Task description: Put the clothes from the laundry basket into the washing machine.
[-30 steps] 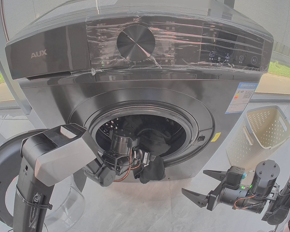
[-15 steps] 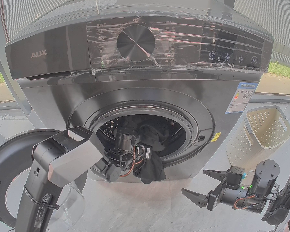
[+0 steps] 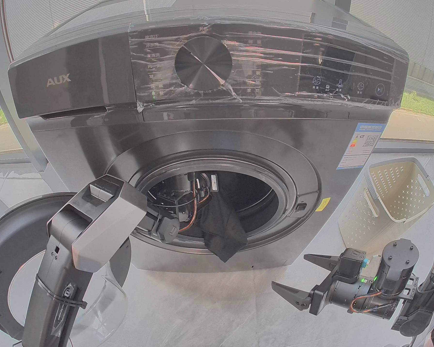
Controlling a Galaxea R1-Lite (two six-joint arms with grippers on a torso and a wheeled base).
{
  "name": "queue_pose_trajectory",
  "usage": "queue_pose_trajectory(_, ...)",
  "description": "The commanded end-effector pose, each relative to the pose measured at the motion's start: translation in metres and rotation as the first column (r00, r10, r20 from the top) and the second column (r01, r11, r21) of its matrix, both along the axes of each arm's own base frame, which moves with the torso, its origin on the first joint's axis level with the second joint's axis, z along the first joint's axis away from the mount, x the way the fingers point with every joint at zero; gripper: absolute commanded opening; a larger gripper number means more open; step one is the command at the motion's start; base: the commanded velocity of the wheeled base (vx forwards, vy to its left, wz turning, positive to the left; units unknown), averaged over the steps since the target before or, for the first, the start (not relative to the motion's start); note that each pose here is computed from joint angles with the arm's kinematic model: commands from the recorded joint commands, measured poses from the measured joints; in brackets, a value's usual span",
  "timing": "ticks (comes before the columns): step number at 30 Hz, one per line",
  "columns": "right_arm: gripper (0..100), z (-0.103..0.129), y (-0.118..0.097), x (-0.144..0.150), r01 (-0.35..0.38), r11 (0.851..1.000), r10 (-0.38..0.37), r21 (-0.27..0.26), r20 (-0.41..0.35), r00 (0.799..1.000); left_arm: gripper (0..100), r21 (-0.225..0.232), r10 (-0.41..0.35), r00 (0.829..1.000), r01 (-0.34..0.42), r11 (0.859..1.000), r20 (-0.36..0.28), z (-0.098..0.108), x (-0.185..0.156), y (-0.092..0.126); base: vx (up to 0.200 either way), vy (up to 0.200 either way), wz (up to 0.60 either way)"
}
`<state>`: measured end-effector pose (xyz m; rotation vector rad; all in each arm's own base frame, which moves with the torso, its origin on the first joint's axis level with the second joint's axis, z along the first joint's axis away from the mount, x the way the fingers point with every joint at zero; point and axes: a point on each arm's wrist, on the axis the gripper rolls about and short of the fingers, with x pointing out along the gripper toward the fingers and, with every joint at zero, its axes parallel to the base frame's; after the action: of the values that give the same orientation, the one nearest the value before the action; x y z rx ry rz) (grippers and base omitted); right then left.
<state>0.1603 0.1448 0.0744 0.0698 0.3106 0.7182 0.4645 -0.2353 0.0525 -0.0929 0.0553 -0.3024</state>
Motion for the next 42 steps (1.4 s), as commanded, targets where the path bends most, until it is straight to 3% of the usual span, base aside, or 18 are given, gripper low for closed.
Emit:
queue_pose_trajectory(1, 100, 0.000, 0.000, 0.000, 0.000, 1.000, 0.000, -0.001, -0.001, 1.000, 100, 0.007, 0.009, 1.000, -0.009, 1.000, -0.020, -0.006, 0.000, 0.003, 0.000, 0.000, 0.00)
queue_pose_trajectory(13, 100, -0.001, 0.000, 0.000, 0.000, 1.000, 0.000, -0.001, -0.004, 1.000, 100, 0.070, -0.066, 0.986, 0.077, 0.995, -0.156, -0.015, -0.044, 0.002, 0.000, 0.000, 0.00)
queue_pose_trajectory(17, 100, -0.001, 0.000, 0.000, 0.000, 1.000, 0.000, -0.001, -0.004, 1.000, 100, 0.126, -0.117, 0.966, 0.149, 0.981, -0.232, -0.028, -0.065, 0.006, 0.000, 0.000, 0.00)
queue_pose_trajectory(26, 100, 0.000, 0.000, 0.000, 0.000, 1.000, 0.000, -0.001, -0.001, 1.000, 100, 0.154, -0.128, 0.952, 0.176, 0.972, -0.279, -0.058, -0.063, 0.004, 0.000, 0.000, 0.00)
queue_pose_trajectory(33, 100, 0.000, 0.000, 0.000, -0.002, 1.000, 0.002, -0.001, -0.001, 1.000, 100, 0.152, -0.133, 0.952, 0.179, 0.972, -0.275, -0.067, -0.056, -0.002, 0.000, 0.000, 0.00)
queue_pose_trajectory(34, 100, 0.000, 0.000, 0.000, -0.002, 1.000, 0.002, -0.001, -0.001, 1.000, 0, 0.150, -0.134, 0.952, 0.180, 0.972, -0.274, -0.067, -0.055, -0.002, 0.000, 0.000, 0.00)
queue_pose_trajectory(42, 100, -0.001, 0.001, 0.000, -0.002, 1.000, 0.002, -0.001, -0.001, 1.000, 0, 0.136, -0.135, 0.960, 0.172, 0.976, -0.246, -0.064, -0.050, -0.005, 0.000, 0.000, 0.00)
